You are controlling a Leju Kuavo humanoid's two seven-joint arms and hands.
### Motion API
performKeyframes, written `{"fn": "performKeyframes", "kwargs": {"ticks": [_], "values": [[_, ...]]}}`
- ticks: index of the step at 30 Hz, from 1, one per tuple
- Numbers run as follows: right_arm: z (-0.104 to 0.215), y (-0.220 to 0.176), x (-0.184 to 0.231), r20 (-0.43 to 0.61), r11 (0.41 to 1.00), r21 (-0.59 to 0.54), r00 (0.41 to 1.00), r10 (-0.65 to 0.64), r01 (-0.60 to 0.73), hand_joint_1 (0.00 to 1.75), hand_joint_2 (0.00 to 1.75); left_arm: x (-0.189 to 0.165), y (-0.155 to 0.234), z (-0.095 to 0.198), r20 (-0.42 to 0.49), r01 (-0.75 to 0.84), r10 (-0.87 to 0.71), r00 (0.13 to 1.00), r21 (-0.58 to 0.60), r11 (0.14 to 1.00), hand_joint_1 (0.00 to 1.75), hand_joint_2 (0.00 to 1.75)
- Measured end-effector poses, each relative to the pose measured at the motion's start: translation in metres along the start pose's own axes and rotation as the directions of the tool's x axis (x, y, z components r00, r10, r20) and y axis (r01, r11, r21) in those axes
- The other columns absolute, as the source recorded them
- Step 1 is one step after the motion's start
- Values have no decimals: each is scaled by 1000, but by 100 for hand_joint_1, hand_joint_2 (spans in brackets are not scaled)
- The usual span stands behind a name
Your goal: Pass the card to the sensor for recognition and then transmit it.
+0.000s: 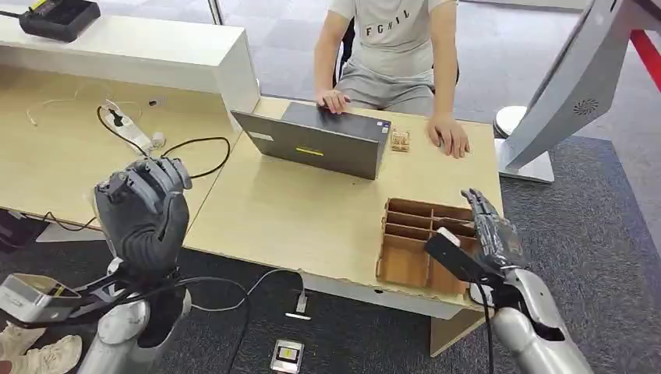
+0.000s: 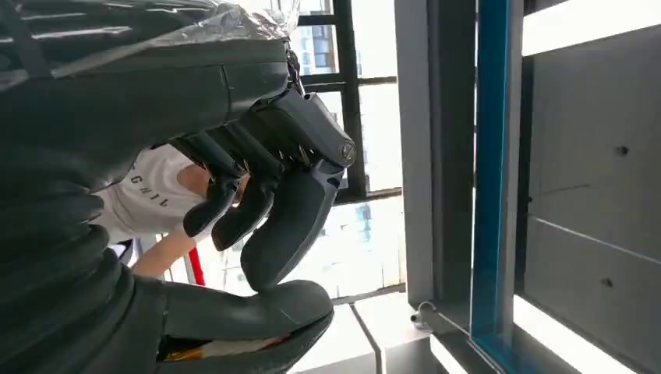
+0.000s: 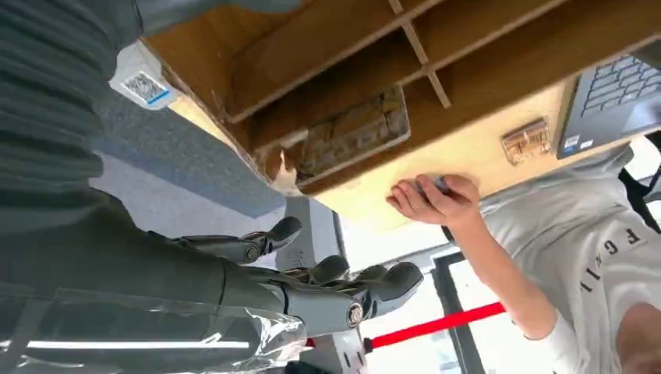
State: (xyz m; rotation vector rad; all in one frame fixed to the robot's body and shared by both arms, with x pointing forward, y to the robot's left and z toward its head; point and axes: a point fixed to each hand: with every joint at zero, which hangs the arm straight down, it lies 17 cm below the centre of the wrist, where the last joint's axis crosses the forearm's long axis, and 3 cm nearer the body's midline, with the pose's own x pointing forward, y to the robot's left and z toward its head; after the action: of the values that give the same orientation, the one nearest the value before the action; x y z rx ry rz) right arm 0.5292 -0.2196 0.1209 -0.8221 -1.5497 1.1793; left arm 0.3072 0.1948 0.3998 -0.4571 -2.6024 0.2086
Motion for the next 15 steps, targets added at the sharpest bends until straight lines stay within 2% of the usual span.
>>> {"fn": "performKeyframes", "kwargs": {"ticks": [9, 15], "values": [[-16, -19, 19, 49, 1000, -21, 999, 23, -22, 0, 175, 1, 0, -1, 9, -1, 1, 1000, 0, 1000, 155, 175], [-18, -15, 25, 63, 1000, -18, 998, 22, -21, 0, 175, 1, 2, -1, 12, 7, -7, 1000, 11, 1000, 154, 175]]}}
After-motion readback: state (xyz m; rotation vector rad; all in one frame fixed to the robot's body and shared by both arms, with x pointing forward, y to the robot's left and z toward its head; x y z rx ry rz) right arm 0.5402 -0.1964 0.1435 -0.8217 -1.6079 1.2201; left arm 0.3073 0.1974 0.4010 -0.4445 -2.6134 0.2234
